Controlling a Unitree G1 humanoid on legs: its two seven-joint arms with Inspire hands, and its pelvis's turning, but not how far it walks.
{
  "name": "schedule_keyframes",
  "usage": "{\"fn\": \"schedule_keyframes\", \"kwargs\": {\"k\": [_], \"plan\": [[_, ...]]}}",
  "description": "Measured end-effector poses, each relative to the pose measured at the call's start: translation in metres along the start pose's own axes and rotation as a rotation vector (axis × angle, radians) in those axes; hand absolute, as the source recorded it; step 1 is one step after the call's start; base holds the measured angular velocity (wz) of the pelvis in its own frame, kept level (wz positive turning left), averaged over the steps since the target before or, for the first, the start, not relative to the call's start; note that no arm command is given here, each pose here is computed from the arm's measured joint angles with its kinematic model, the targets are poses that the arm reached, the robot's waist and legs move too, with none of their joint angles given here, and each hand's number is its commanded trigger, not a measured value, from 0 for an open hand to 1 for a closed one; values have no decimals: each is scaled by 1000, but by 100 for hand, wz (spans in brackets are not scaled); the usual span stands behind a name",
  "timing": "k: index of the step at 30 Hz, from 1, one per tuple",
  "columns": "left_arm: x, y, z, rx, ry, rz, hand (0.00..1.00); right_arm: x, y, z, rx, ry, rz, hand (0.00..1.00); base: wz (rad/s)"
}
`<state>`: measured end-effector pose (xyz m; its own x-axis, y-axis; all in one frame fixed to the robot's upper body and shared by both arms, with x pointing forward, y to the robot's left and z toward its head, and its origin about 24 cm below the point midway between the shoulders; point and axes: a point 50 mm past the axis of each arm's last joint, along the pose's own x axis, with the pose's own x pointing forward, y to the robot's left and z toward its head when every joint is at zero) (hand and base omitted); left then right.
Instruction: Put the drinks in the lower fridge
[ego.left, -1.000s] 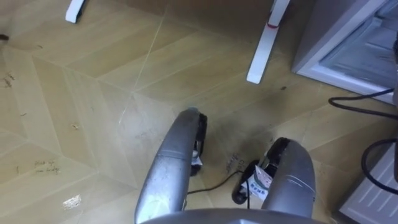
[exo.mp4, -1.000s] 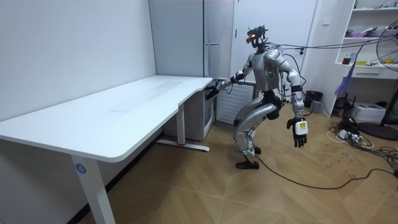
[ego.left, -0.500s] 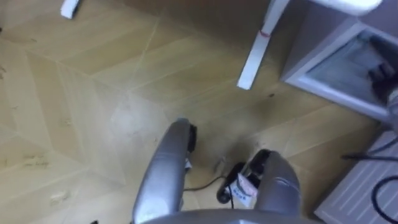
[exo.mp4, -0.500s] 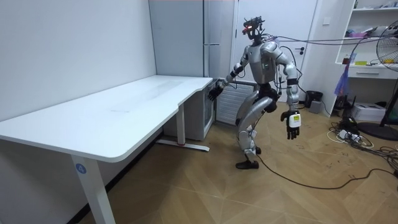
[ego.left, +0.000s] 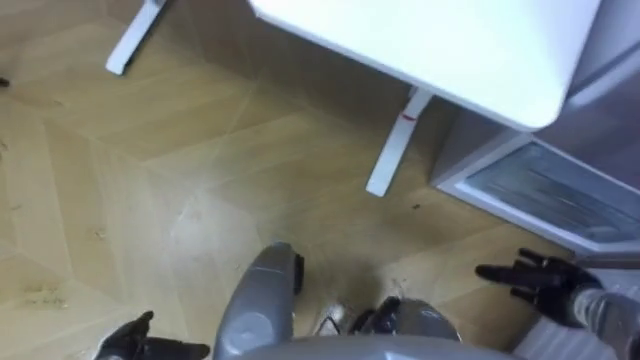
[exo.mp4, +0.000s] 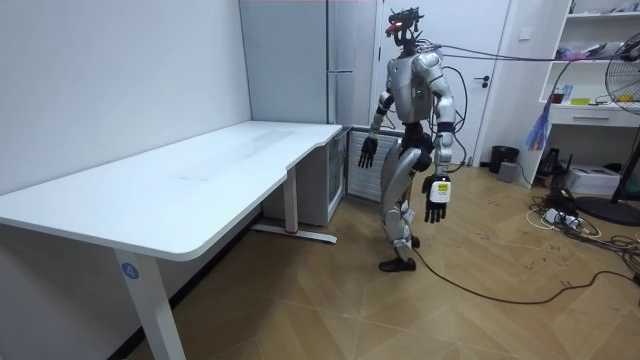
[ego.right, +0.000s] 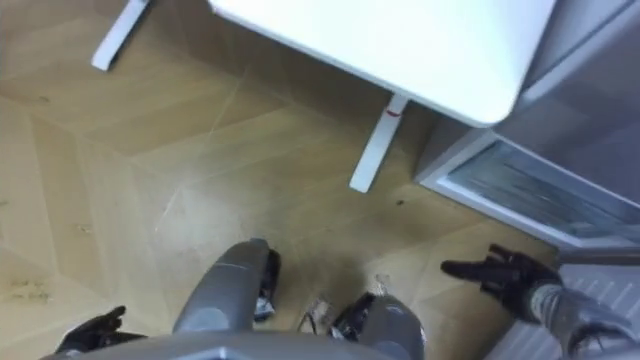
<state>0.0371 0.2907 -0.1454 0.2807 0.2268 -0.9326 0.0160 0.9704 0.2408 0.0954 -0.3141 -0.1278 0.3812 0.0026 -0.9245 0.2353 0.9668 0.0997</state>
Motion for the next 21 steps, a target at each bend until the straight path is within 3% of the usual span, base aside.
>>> {"fn": "schedule_keyframes", "kwargs": {"k": [7,12,21], "plan": [[1,-12,-7,63,35,-5,0,-3,13,-55,70,69,86,0,-14],[2,-22,-6,35,22,-15,0,-3,28,-80,142,85,131,0,-31],[1,-34,-17,3,42,39,0,1,42,-85,205,44,104,0,-23]]}}
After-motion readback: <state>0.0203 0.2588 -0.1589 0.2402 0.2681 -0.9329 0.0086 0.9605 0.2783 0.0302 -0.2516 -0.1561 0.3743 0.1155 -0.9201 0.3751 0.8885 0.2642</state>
